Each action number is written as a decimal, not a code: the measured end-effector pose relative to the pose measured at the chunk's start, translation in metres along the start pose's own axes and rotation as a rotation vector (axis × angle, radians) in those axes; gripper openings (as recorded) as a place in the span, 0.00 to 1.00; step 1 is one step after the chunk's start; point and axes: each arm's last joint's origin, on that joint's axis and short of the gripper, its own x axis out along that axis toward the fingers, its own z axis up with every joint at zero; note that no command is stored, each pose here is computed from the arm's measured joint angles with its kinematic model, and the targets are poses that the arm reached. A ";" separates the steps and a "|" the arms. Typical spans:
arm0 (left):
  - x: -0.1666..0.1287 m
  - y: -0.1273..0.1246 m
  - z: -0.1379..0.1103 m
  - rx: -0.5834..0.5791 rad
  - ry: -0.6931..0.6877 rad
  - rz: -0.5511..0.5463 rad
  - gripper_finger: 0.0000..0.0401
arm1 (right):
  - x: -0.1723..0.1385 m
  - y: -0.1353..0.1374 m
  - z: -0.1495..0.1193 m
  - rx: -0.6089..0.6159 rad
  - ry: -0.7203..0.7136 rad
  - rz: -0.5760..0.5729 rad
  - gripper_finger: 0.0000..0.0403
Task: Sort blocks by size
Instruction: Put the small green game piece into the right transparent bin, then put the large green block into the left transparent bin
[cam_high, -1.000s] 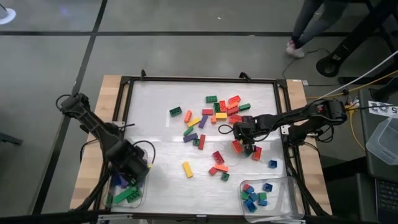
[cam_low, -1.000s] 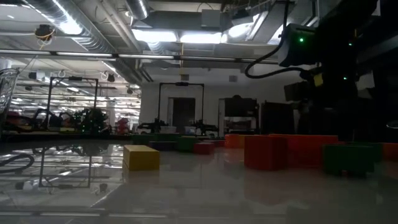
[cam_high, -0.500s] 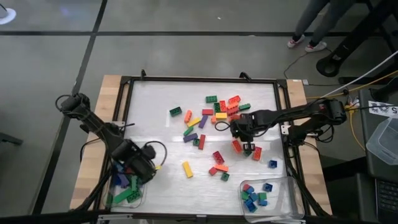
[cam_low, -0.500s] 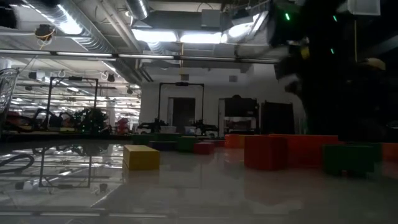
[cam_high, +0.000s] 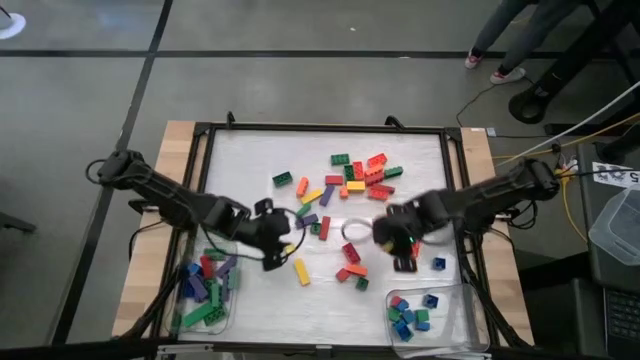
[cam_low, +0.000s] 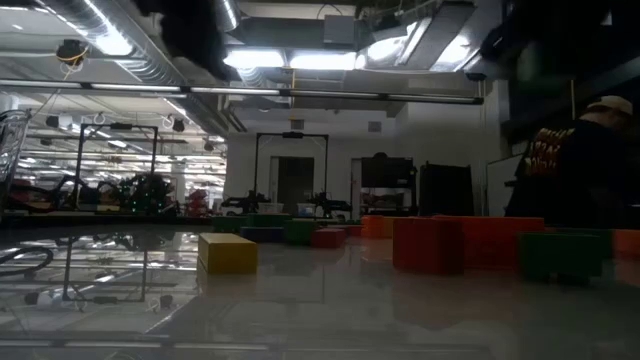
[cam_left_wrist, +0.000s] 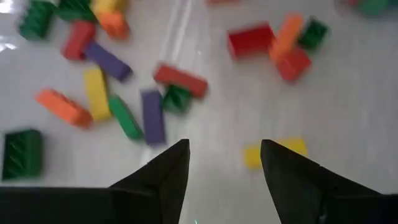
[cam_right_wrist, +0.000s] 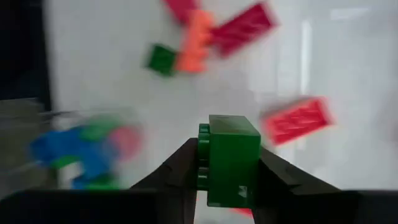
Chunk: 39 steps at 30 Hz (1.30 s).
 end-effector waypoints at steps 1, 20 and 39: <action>0.003 0.004 0.003 -0.007 -0.022 0.009 0.46 | 0.000 0.011 -0.003 0.002 -0.006 0.014 0.28; 0.049 0.071 0.013 -0.165 -0.075 0.174 0.46 | 0.005 0.133 -0.073 0.215 -0.070 0.132 0.36; 0.141 0.094 -0.011 -0.195 0.162 0.306 0.46 | 0.004 0.139 -0.077 0.131 -0.170 0.085 0.38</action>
